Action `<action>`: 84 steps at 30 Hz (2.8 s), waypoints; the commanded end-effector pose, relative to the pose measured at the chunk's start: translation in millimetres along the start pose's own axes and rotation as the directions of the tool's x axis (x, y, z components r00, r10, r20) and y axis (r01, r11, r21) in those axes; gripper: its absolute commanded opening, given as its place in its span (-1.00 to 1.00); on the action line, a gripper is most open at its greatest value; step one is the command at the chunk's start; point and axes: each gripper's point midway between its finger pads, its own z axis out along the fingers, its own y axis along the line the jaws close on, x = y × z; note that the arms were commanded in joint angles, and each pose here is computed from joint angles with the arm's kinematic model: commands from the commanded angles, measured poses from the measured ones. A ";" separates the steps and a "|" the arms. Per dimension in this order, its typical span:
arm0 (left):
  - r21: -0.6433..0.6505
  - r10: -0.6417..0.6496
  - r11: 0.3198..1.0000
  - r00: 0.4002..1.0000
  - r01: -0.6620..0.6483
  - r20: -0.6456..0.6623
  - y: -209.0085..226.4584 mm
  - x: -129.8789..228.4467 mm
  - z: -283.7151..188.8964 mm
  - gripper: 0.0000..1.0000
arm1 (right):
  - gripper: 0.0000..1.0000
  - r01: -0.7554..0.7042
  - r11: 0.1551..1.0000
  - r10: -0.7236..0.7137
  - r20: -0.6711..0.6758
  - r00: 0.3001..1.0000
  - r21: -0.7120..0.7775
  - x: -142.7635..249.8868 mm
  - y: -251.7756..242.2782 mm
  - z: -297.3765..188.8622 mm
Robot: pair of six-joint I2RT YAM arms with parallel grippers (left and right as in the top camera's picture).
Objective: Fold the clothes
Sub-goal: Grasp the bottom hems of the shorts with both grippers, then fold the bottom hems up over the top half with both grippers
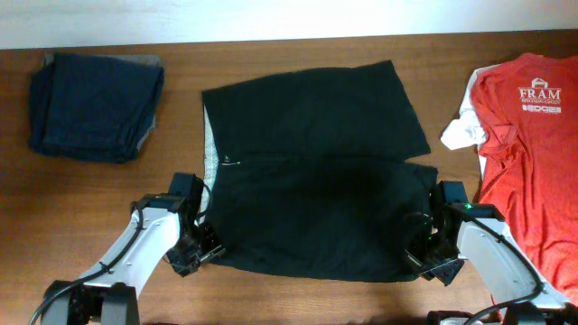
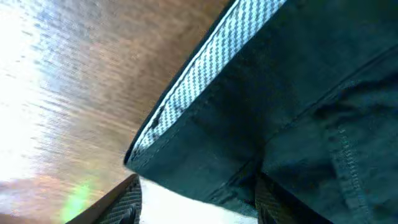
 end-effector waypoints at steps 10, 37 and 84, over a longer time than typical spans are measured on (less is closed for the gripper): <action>-0.042 -0.383 0.922 0.923 0.384 0.041 21.3 -6.8 -5.6 0.04 | -0.91 -0.004 1.000 0.004 0.020 1.000 0.004 -4.5 -0.2 -2.2; 0.063 -0.364 0.930 0.931 0.362 0.010 10.3 -3.1 23.1 0.04 | -0.89 -0.001 1.000 0.002 0.039 0.999 -0.012 -9.2 3.8 -2.4; 0.044 0.033 0.996 0.757 -0.082 0.652 -92.8 -197.9 -140.5 -0.99 | -0.92 0.564 0.825 -0.459 0.573 0.679 -0.007 -184.3 260.8 -167.5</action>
